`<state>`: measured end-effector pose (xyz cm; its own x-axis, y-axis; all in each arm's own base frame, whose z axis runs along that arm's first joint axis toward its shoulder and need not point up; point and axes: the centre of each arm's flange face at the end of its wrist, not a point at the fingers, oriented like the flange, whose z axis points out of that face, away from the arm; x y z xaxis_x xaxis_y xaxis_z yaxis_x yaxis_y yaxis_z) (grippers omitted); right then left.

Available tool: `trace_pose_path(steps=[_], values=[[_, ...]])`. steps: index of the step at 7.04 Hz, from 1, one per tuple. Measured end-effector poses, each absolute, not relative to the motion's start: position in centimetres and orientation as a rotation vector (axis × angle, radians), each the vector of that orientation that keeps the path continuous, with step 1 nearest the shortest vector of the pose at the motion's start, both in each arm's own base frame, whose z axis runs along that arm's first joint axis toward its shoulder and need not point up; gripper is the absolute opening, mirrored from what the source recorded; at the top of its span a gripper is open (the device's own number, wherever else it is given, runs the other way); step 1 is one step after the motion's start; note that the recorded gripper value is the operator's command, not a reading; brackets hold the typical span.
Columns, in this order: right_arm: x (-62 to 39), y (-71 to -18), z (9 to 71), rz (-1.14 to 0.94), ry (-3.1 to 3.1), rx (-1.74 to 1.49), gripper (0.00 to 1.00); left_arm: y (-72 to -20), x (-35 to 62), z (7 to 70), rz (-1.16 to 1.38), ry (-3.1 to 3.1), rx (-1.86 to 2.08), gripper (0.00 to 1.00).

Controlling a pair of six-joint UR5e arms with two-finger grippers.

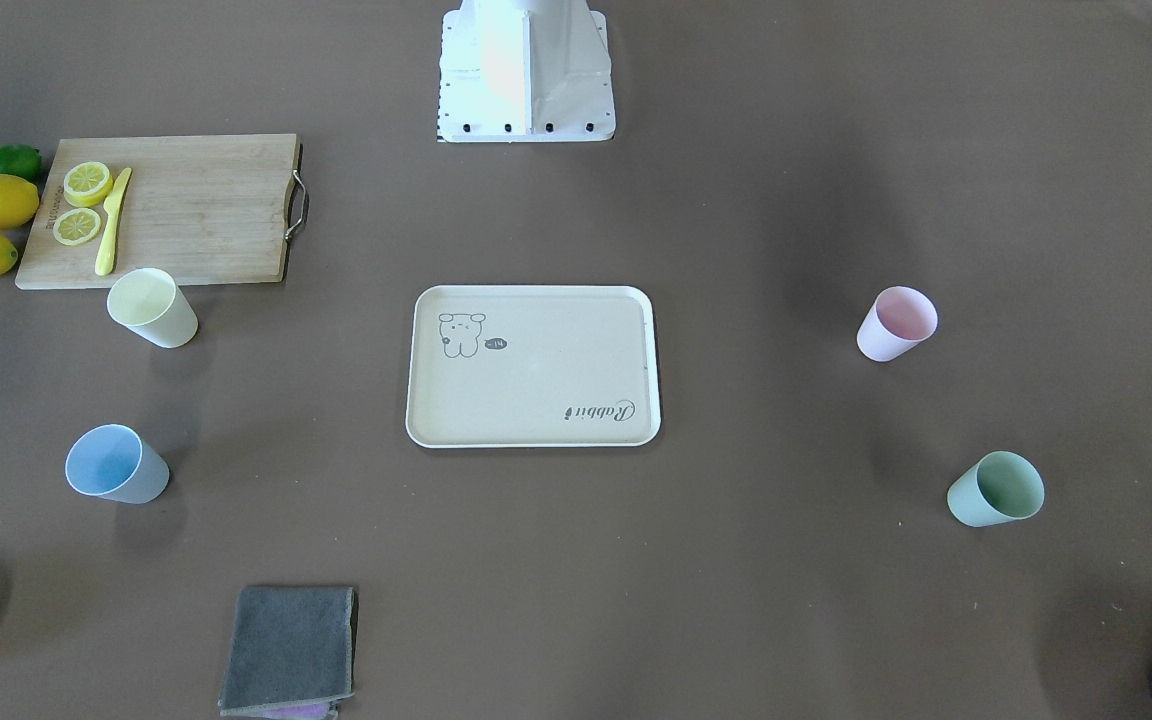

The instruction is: Place all cups on tray

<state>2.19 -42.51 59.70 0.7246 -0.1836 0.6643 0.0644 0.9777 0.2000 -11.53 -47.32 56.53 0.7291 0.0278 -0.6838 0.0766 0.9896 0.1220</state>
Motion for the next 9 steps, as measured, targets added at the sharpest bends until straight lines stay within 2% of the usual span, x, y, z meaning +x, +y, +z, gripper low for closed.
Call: trace_pose_path(steps=[6, 9], values=[[2.0, -42.5, 59.5, -0.152, -0.751, 0.194, 1.0, -47.9, -11.6, 54.5, -0.006, 0.742, 0.2, 0.98], [2.0, -43.0, 59.3, -0.199, -0.748, 0.345, 1.0, -49.0, -11.8, 53.3, 0.035, 0.73, 0.319, 0.98]])
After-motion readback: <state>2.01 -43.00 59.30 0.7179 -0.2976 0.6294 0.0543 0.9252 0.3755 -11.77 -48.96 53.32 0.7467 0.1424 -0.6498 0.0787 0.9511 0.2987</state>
